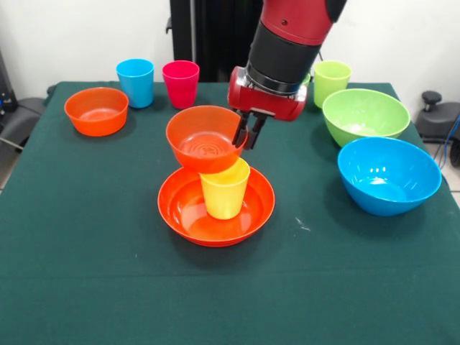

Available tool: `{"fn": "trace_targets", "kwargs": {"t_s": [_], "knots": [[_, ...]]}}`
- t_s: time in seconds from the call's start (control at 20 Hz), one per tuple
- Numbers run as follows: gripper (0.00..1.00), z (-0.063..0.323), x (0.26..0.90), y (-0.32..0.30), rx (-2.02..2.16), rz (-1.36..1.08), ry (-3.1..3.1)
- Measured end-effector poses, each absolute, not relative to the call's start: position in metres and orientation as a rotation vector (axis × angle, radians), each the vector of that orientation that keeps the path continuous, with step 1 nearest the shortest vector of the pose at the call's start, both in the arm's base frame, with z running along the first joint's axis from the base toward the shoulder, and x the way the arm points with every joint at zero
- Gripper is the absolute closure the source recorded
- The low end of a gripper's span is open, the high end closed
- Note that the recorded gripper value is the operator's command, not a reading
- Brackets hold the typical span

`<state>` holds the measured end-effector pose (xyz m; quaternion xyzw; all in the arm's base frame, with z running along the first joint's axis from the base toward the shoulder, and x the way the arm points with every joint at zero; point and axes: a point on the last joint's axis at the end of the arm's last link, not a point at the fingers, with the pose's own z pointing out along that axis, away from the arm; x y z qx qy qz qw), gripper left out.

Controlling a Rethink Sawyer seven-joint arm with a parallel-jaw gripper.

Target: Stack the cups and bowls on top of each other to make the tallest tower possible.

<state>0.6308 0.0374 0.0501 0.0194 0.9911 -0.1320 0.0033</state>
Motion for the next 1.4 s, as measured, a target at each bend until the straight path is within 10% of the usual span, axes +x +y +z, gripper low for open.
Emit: {"fn": "trace_targets", "kwargs": {"t_s": [1.4], "knots": [[1.0,0.042,0.634,0.049,0.093,-0.397,3.064]]}}
